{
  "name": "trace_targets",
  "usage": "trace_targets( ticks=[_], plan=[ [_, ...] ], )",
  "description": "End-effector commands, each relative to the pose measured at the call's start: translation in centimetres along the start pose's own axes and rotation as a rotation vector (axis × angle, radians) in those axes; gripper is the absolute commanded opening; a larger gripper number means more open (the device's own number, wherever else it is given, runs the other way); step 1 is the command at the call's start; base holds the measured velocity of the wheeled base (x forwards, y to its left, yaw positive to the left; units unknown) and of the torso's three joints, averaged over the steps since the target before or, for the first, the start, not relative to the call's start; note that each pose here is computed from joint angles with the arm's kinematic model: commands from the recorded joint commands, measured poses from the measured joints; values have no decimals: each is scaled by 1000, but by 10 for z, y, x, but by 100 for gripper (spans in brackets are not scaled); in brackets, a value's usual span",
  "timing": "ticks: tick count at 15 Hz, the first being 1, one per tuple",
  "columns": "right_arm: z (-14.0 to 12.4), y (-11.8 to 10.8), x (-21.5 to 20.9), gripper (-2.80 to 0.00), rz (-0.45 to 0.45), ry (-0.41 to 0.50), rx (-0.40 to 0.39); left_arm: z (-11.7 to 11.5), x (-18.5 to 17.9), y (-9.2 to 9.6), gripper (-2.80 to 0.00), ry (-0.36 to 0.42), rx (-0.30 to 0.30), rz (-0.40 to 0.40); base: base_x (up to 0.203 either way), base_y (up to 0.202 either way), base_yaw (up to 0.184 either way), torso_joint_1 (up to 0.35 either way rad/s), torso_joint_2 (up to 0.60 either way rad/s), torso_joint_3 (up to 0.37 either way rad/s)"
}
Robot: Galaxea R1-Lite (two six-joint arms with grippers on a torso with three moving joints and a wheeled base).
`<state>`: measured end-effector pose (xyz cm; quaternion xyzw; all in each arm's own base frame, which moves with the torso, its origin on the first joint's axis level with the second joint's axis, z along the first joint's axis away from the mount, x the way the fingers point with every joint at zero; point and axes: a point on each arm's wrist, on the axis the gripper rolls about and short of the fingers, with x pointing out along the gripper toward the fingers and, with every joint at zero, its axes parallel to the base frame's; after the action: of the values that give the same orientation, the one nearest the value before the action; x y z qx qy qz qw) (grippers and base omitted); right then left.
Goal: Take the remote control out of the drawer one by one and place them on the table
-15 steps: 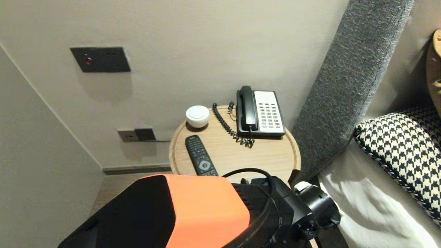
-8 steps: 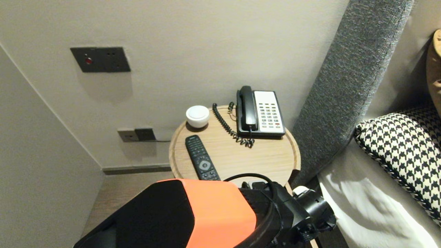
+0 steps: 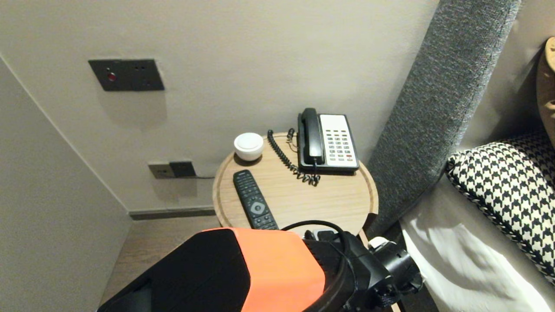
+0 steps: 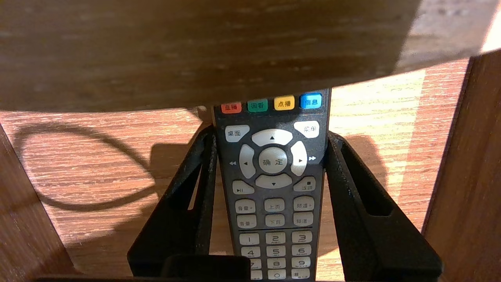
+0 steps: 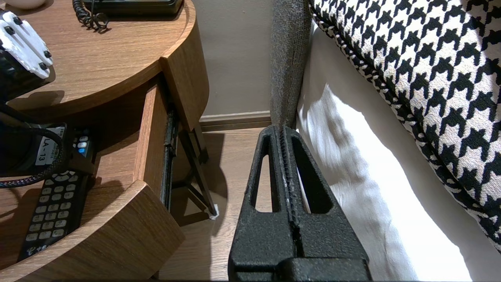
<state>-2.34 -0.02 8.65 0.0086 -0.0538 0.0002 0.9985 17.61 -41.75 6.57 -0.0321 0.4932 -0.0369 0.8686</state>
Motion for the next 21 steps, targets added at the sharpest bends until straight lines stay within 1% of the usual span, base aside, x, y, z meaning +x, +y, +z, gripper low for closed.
trace_targets(
  ticks=[1,4,8,14,18,19,21],
  plan=[
    [-11,0,2,-280,-1,40,0,0,6,2,-280,-14,-4,26,0,0,0,0,0,0],
    [-11,0,2,-280,0,40,0,2,4,3,-280,-17,-3,28,0,0,0,0,0,0],
    [-11,0,2,-280,-1,40,0,8,-7,4,-280,-27,-10,8,0,0,0,0,0,0],
    [-11,0,2,-280,0,40,0,12,-5,7,-280,-29,-24,16,0,0,0,0,0,0],
    [-11,0,2,-280,0,40,0,7,-4,7,-280,-22,-15,18,0,0,0,0,0,0],
    [-11,0,2,-280,-1,40,0,0,-4,6,-280,-14,5,22,0,0,0,0,0,0],
    [-11,0,2,-280,-2,40,0,-7,-6,4,-280,-8,21,19,0,0,0,0,0,0]
  ],
)
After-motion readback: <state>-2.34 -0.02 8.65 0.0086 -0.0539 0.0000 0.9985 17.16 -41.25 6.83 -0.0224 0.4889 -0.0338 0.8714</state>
